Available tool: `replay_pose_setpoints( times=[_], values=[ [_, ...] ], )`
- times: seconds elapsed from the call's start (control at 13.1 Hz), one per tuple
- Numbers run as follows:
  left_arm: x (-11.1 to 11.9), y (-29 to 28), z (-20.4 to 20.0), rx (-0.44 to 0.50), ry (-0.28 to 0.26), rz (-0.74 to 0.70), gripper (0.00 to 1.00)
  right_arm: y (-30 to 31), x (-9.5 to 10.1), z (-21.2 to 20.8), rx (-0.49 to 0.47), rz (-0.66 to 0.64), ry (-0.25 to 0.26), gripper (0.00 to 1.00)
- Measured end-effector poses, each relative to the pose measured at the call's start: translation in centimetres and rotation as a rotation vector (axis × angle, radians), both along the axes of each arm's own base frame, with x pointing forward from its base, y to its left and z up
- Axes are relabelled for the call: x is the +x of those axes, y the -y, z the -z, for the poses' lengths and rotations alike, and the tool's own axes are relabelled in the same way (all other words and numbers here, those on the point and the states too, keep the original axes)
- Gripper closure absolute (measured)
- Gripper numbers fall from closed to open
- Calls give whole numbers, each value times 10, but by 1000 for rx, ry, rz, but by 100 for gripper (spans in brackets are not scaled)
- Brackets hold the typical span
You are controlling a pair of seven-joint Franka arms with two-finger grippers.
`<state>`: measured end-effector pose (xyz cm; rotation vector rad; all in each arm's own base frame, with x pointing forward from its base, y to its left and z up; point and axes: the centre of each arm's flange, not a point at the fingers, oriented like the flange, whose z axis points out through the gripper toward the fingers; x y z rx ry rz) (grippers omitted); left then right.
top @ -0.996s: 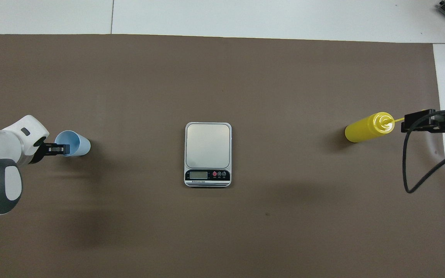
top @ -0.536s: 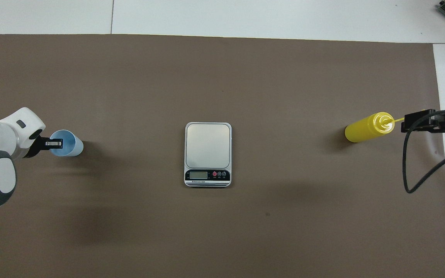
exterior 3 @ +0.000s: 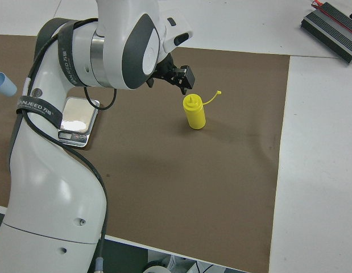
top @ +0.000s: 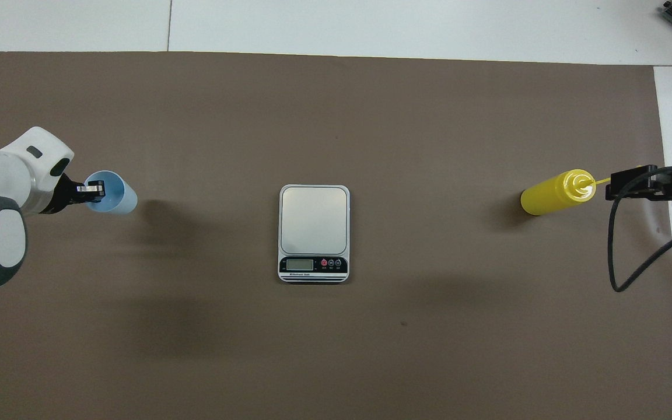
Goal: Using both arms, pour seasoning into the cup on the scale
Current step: 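Lift the blue cup with the left gripper and carry it over the scale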
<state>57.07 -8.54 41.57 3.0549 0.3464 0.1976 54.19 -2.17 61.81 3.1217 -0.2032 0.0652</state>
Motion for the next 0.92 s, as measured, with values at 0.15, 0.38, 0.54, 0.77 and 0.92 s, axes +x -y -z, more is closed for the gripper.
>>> replay_pose_setpoints(
  times=[0.15, 0.38, 0.54, 0.77, 0.92],
  values=[
    [-2, 41, -4, -29, 0, -72, 95, 0, 0, 0, 0, 0, 0, 0],
    [-11, 95, -10, -65, -1, -136, 95, 4, 0, 0, -1, -14, -1, 0],
    [-19, 123, -14, -80, -1, -150, 95, 10, 0, 2, -2, -36, 2, 0],
    [-35, 161, -15, -76, -4, -175, 95, 25, 2, 5, -7, -80, 19, 0],
    [-47, 184, -16, -63, -13, -186, 95, 35, 2, 10, -4, -95, 25, 0]
  ],
)
